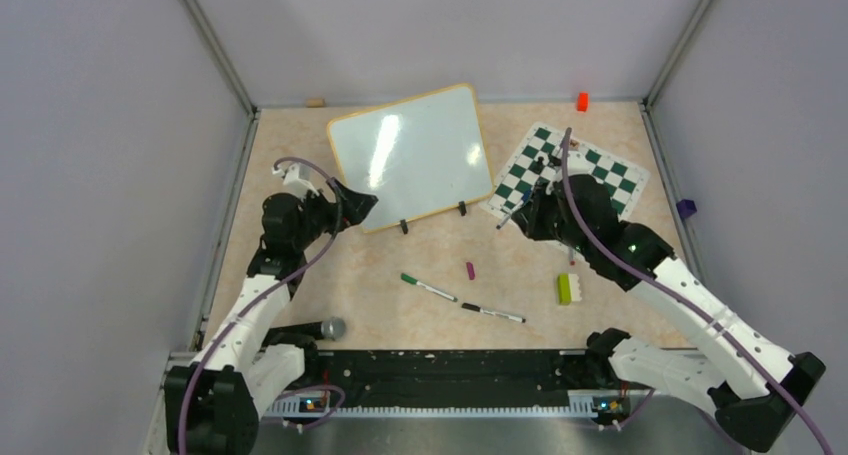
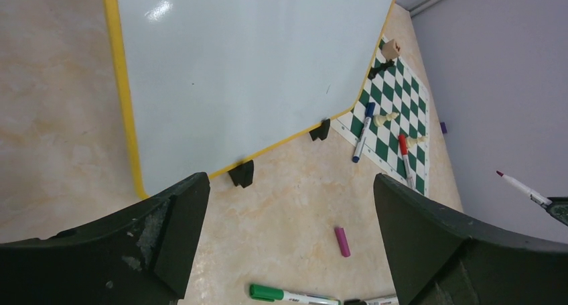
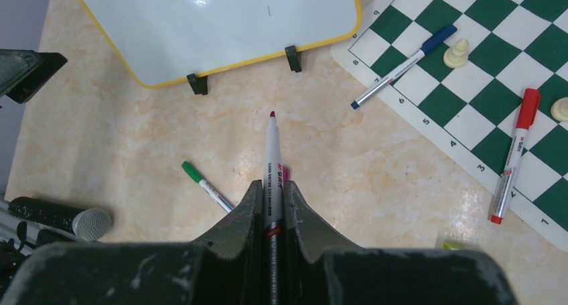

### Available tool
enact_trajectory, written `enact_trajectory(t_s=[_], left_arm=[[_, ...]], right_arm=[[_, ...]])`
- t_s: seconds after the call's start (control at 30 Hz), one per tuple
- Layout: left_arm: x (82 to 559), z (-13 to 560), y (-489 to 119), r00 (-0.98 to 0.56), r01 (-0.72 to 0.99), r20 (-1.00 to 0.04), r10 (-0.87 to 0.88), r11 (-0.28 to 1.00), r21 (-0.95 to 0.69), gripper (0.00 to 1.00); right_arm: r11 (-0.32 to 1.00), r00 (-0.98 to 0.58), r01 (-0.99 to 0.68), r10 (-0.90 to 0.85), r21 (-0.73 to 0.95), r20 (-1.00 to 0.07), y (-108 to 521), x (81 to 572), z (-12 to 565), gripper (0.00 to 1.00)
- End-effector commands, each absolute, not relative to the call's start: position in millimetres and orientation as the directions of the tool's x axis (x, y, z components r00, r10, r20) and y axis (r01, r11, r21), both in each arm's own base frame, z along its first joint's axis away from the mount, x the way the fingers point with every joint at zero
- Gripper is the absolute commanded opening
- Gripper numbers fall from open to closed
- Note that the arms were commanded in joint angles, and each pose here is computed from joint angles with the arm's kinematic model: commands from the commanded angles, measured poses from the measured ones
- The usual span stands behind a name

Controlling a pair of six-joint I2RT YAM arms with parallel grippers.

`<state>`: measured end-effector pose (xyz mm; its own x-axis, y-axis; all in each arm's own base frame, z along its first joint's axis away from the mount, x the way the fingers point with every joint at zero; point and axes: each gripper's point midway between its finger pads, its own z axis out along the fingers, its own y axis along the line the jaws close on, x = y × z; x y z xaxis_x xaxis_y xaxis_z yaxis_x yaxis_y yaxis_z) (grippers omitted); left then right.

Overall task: Write a sentence on the whiteboard
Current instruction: Move the whiteboard to the center of the board.

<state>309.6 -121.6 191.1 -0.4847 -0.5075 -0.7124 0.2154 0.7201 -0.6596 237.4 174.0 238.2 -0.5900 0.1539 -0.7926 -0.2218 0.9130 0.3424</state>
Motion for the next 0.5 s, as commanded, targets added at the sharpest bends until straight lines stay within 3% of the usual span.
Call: enact_trajectory(t_s=[0.0,0.23,0.47], left_arm=[[324.2,216.7,-121.5,-0.403,0.282,-0.748,-0.526,0.706,-0.649,0.98],[332.2,221.1,-90.0,-0.267,0.184,-0.8,-0.537,0.787,-0.589,0.99],[353.1,221.3,-86.4,-0.268,0.192,-0.804,-0.531,0.788,-0.585,0.99]], right_arm=[[0.906,-0.52,-0.237,0.187,0.351,-0.833,183.5,258.4,272.2,0.0],[0.872,-0.522,-0.34,0.137,0.353,-0.842,223.3,284.2,283.7,0.0],[0.844,-0.491,-0.447,0.045,0.296,-0.87,256.1,311.3,303.2,0.0]])
